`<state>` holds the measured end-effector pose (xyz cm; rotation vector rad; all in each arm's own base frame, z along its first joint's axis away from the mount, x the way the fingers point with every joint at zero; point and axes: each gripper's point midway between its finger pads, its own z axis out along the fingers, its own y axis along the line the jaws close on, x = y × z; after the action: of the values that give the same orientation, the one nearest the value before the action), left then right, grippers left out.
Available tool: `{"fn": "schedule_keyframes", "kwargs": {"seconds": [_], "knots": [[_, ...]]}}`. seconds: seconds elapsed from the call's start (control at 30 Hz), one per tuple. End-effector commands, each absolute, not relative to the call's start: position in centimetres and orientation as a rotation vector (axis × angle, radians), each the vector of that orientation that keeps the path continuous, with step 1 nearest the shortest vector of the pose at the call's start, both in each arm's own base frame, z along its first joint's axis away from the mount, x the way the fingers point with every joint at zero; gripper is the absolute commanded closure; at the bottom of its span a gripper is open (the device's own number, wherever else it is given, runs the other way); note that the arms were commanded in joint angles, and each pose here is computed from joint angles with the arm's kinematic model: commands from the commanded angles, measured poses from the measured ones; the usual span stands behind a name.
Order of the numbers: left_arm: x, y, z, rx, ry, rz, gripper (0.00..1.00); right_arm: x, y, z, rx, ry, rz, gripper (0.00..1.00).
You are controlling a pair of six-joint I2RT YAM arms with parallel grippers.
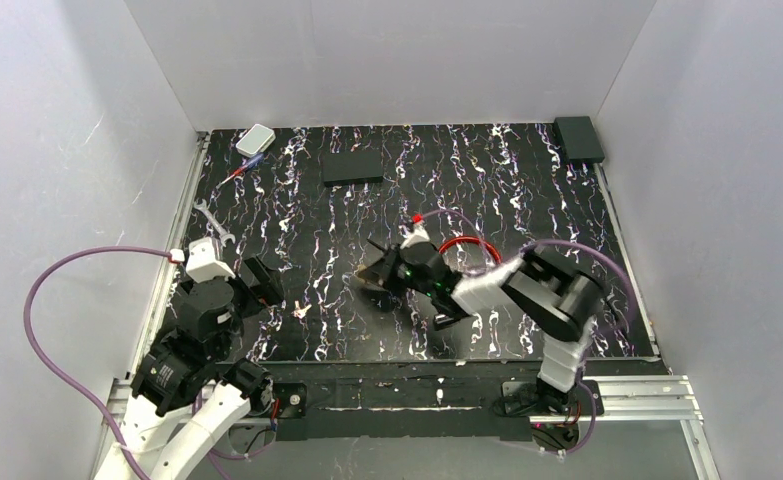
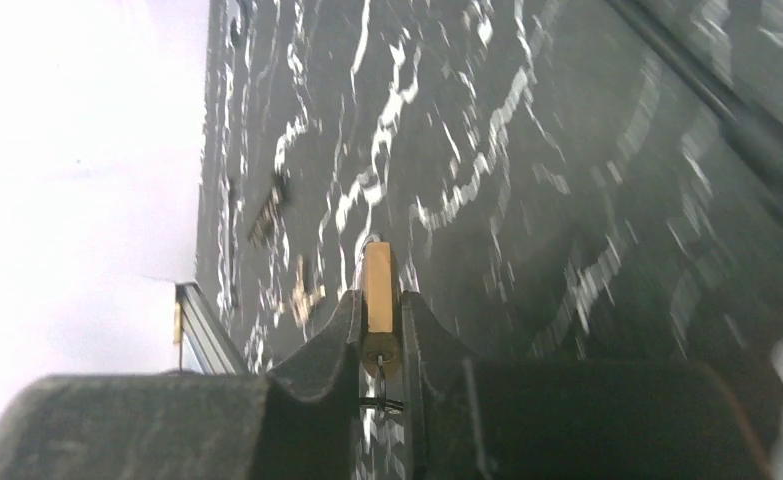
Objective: Unlock with the key
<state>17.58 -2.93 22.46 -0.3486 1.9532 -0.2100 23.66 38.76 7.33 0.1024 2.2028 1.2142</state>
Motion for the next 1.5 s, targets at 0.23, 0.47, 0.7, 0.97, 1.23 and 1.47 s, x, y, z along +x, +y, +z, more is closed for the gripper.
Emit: {"fn": "schedule_keyframes", "kwargs": {"seconds": [0.23,0.47,0.7,0.97,1.23,1.47], "knots": [[17.7,-2.0,22.7,-0.326,1.934,-0.144,0.02,29.4,47.4,10.7,0.117,1.977,1.615,0.94],[17.7,-2.0,22.7,-0.325,1.932,-0.143,0.02,30.8,47.7,9.1,0.130,2.047,1.520,0.31],[17.8,-2.0,22.6,-0.324,1.935,-0.139,0.02,31.1,45.6,8.8,0.117,2.097,1.400,0.09],[18.0,-2.1,22.1,-0.292,1.961,-0.111,0.02,30.5,40.8,10.5,-0.006,2.146,1.094,0.05],[18.8,-3.4,21.4,-0.270,2.019,-0.129,0.02,27.8,29.0,12.6,0.233,2.258,0.540,0.07],[18.8,-3.6,21.3,-0.260,2.030,-0.131,0.02,22.6,18.4,11.2,0.721,2.247,0.336,0.02]]}}
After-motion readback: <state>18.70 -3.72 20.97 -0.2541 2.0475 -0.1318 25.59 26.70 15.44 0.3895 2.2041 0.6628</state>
